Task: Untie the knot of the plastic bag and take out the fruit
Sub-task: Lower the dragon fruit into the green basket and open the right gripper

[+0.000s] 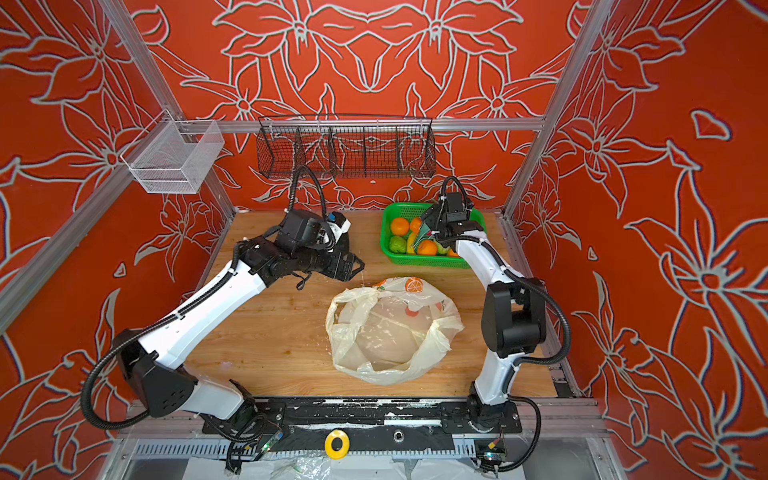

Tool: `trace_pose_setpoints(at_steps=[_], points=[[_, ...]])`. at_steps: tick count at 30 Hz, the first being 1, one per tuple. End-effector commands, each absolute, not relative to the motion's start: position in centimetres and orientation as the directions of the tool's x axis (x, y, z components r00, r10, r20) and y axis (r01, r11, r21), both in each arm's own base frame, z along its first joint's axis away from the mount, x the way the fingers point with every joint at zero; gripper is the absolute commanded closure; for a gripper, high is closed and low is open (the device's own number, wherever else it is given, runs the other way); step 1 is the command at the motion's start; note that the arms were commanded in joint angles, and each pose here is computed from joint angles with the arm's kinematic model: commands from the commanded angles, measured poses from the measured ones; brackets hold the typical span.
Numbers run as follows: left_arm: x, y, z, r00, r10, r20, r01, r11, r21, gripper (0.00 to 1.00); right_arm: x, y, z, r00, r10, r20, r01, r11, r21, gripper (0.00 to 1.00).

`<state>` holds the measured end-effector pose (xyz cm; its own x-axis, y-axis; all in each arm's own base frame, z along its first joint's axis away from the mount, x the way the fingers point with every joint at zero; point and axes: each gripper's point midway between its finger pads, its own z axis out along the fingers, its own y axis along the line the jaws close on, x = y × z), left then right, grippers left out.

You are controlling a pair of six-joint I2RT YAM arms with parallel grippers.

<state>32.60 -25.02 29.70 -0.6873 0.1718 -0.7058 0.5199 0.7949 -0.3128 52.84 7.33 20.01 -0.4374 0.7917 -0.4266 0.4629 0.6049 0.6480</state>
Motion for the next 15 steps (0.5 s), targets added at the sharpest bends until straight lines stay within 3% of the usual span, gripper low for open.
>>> trace_pose_setpoints(at_steps=[1,15], points=[[32.6,-24.6,31.9,-0.637,0.145,-0.757,0.543,0.781,-0.308,0.01,55.5,7.0,21.0,-0.412,0.816,-0.406,0.441,0.569,0.694,0.33],[32.6,-23.0,32.3,-0.63,0.082,-0.772,0.493,0.81,-0.317,0.02,60.8,5.1,15.4,-0.455,0.802,-0.387,0.533,0.594,0.603,0.28]])
